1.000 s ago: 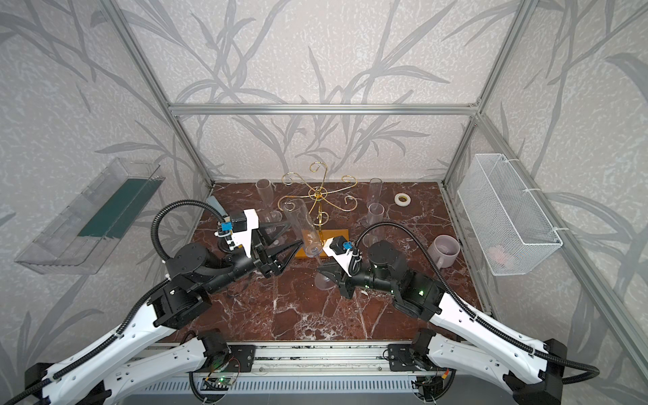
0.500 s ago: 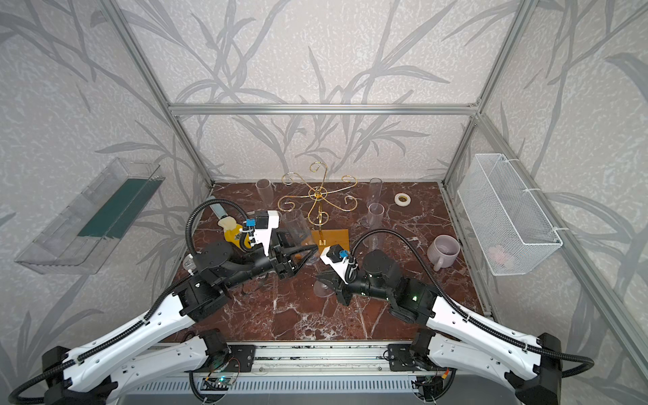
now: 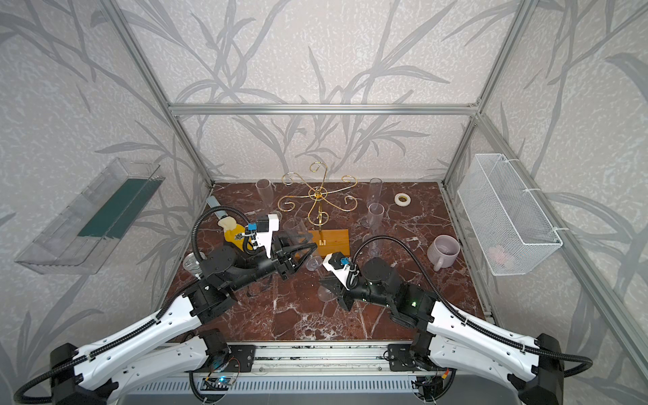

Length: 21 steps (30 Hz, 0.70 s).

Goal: Take the wine glass off the wine glass rack
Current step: Pick up the wine glass from the wine glass rack.

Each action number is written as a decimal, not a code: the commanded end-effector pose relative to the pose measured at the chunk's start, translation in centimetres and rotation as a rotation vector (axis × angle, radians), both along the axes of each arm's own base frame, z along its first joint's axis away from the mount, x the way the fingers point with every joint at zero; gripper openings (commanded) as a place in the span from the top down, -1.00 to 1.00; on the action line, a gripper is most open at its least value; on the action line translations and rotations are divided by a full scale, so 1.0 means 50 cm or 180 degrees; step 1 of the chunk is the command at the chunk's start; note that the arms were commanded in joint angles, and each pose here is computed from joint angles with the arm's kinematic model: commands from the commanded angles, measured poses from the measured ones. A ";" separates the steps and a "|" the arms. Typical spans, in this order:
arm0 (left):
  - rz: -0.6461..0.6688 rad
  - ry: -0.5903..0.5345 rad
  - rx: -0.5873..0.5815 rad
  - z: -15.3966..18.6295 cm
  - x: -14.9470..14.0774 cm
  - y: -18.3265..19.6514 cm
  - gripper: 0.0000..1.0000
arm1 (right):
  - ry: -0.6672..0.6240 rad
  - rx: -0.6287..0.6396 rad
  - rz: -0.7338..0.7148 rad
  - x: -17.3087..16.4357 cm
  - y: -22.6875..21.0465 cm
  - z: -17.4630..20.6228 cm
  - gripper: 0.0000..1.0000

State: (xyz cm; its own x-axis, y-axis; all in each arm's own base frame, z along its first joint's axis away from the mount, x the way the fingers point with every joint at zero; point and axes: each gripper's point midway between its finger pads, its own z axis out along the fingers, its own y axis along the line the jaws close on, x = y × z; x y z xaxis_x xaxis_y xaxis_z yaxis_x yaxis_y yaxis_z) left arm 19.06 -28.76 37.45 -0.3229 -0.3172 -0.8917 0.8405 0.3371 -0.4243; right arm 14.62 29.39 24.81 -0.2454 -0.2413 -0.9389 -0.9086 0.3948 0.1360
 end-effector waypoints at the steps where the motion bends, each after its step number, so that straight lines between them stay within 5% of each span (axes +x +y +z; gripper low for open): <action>1: -0.0066 -0.0074 -0.0145 0.015 -0.010 0.002 0.25 | -0.0137 0.0170 -0.0034 0.008 0.007 0.033 0.96; 2: -0.0055 -0.0080 -0.0142 0.012 -0.010 0.003 0.25 | -0.0124 0.0159 -0.0051 0.010 0.007 0.031 0.69; 6: 0.0017 -0.0122 -0.0056 -0.002 -0.013 0.015 0.26 | -0.0201 0.0159 -0.0217 0.024 -0.007 0.039 -1.00; 21: 0.1185 -0.0299 0.0661 -0.116 0.008 0.174 0.27 | -0.0748 0.0294 -0.0726 0.041 -0.098 0.115 -0.98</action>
